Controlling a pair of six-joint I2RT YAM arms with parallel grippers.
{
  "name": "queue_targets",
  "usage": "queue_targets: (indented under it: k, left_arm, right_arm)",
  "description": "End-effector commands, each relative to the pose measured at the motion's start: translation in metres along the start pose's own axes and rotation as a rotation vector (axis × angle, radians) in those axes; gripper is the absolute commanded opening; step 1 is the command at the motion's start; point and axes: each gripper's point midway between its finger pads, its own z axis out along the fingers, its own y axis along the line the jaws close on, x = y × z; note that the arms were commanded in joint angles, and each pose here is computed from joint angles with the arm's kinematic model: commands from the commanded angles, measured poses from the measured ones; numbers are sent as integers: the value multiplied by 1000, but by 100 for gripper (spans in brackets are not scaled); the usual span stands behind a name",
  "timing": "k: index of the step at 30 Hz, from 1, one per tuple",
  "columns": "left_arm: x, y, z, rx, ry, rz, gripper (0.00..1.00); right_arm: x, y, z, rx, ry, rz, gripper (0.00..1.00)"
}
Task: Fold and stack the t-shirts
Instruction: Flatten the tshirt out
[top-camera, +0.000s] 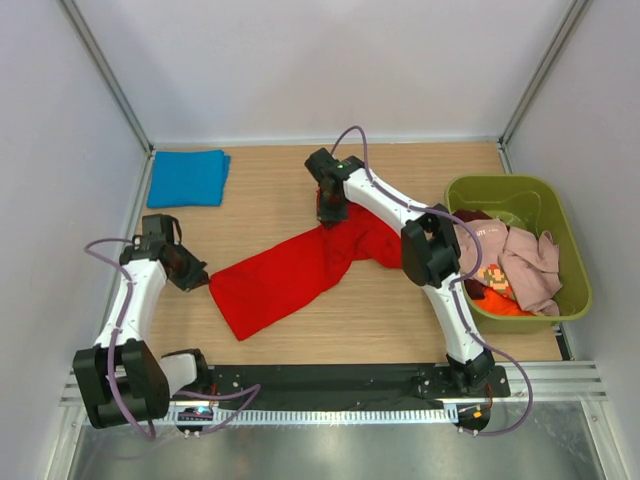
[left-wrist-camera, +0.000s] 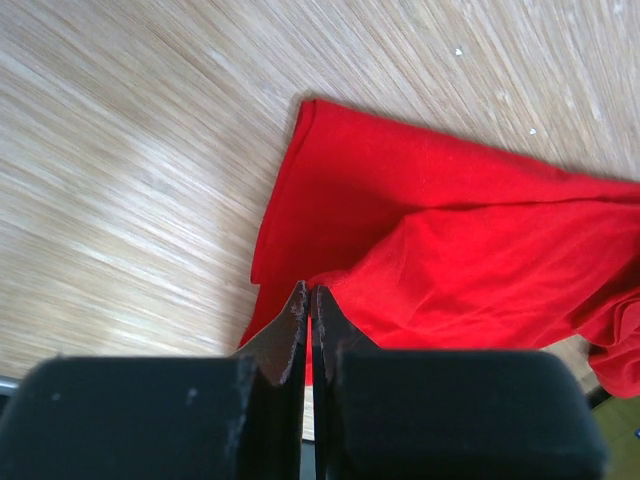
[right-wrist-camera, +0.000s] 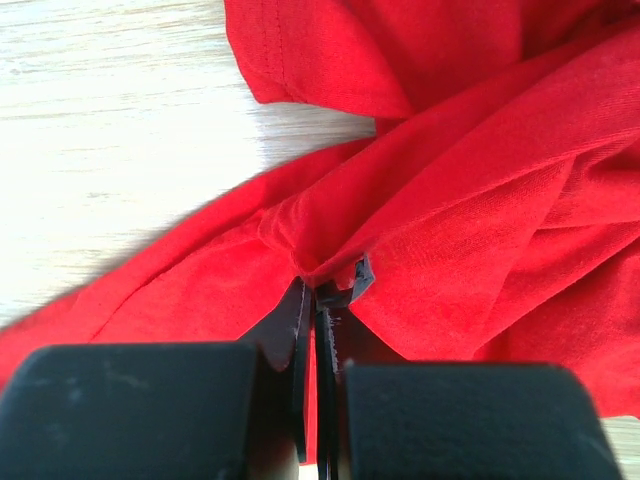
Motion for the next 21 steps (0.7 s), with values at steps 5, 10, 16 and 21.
queue_targets:
  k: [5,10,16,21]
  left_arm:
    - [-14,-11,-24,44,-64,26,0]
    - [-36,-21,-44,40,-144,54,0]
    - [-77,-50,-80,92,-274,62,0]
    - [-74,-57,-86,127,-259,68,0]
  right_arm:
    - [-30,2,-71,-114,-90,18,1]
    - [-62,-3,-127,-263,-154,60,4]
    - [-94,-18,-186,-520,-173,189,1]
    - [-41,-27,-165,-501,28,179,1]
